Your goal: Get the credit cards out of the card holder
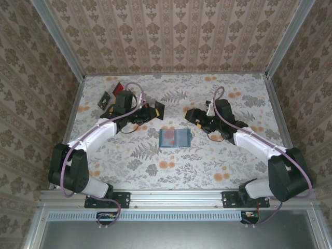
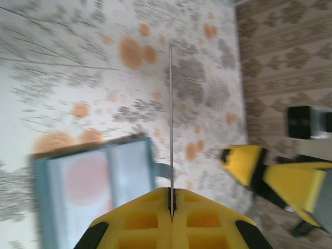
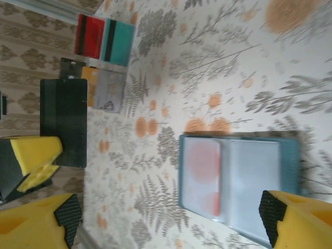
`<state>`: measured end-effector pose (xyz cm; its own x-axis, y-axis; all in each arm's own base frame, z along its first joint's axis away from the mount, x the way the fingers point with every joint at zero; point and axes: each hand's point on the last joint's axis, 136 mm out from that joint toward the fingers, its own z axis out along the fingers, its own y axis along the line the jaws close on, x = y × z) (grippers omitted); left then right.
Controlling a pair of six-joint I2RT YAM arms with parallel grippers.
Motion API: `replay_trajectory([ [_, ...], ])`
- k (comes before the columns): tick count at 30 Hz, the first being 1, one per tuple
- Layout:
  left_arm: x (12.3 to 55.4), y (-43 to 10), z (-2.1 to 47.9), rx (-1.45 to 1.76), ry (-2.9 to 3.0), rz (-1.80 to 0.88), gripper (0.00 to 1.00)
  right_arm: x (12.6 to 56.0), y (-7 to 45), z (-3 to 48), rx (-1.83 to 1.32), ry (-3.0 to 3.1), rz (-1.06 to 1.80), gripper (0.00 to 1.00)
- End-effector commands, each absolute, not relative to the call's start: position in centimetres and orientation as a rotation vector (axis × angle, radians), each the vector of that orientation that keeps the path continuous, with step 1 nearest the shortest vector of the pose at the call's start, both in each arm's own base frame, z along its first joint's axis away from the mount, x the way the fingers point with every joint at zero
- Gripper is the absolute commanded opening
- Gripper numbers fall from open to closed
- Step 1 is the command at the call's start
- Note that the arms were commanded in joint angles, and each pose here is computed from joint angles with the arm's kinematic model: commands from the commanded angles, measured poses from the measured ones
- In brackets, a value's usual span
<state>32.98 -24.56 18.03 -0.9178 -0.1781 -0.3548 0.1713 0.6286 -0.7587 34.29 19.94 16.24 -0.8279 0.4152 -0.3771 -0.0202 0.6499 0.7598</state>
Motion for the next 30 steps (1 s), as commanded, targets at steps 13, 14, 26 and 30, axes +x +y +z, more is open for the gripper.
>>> replay_trajectory([
  [13,35.7,-9.9,21.7,0.184,2.443,-0.325,0.00,32.9,15.1,18.0,0.198,2.382,0.708,1.00],
  [14,36.0,-9.0,22.3,0.205,2.423,-0.313,0.00,33.0,14.9,17.8,0.217,2.384,0.698,0.99],
  [26,40.5,-0.5,20.8,0.237,2.401,-0.231,0.00,35.3,16.3,17.5,0.241,2.370,0.772,1.00],
  [30,43.5,0.8,19.1,0.267,2.416,-0.212,0.00,35.0,16.1,17.2,0.244,2.401,0.765,1.00],
])
